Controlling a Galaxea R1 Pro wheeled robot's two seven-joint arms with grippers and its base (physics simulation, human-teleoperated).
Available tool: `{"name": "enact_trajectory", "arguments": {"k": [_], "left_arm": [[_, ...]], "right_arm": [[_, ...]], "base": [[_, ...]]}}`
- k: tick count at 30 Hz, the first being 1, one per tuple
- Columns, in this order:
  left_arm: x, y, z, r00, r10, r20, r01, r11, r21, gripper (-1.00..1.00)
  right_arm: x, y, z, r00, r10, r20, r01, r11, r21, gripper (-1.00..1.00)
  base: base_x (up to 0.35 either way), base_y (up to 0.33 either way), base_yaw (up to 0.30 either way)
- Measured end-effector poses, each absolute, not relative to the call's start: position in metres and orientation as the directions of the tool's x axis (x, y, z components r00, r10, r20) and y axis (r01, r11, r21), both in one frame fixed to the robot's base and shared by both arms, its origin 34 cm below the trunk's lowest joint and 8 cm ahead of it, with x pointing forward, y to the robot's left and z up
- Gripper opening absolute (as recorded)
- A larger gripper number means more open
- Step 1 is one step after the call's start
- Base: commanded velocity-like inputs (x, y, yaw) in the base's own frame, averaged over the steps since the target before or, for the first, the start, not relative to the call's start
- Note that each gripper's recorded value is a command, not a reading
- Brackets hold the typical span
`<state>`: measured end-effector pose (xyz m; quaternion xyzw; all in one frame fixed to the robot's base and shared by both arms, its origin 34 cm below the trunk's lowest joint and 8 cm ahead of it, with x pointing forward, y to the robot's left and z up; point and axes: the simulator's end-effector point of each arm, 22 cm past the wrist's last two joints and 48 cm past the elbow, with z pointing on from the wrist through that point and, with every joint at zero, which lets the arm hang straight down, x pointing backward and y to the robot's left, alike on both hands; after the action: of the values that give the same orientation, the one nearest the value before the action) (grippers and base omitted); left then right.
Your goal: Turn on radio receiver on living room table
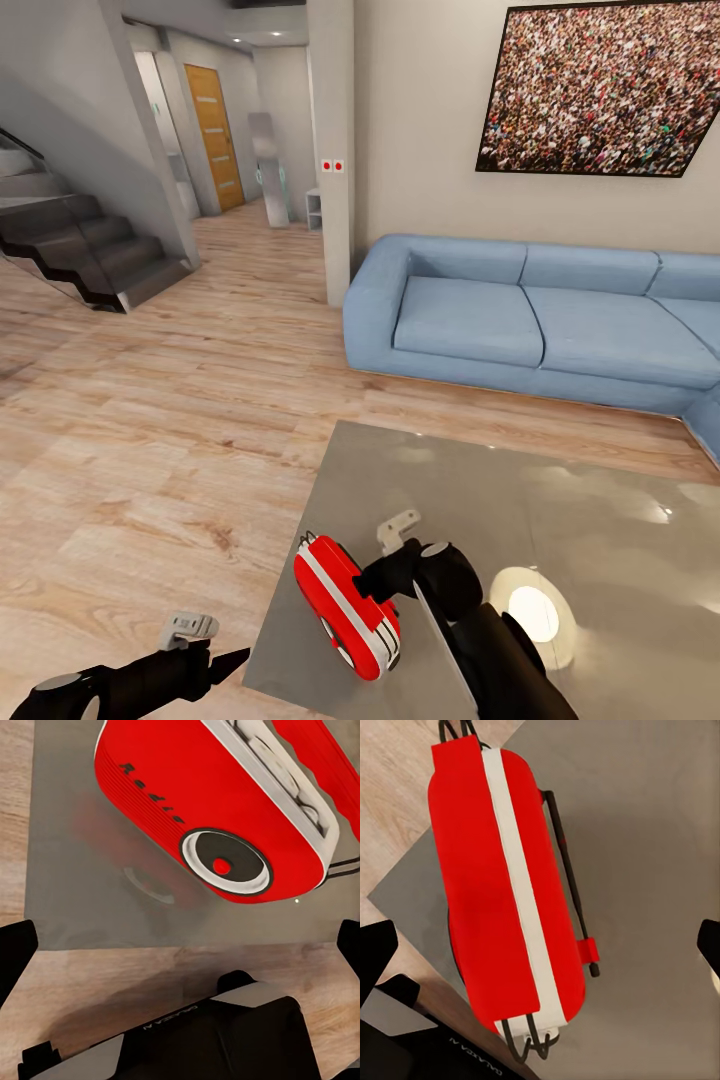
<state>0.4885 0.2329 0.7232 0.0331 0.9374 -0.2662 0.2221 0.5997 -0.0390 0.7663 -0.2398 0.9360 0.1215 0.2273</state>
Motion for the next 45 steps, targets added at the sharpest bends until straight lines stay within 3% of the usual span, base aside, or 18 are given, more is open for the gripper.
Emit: {"name": "enact_trajectory", "arguments": {"k": [45], "left_arm": [[0.489,0.232,0.723,-0.899,-0.057,-0.434,0.180,0.856,-0.486,1.00]], "right_arm": [[0.607,-0.016,0.706,-0.786,-0.447,-0.427,-0.545,0.827,0.139,1.00]], "base": [[0.000,0.000,0.000]]}}
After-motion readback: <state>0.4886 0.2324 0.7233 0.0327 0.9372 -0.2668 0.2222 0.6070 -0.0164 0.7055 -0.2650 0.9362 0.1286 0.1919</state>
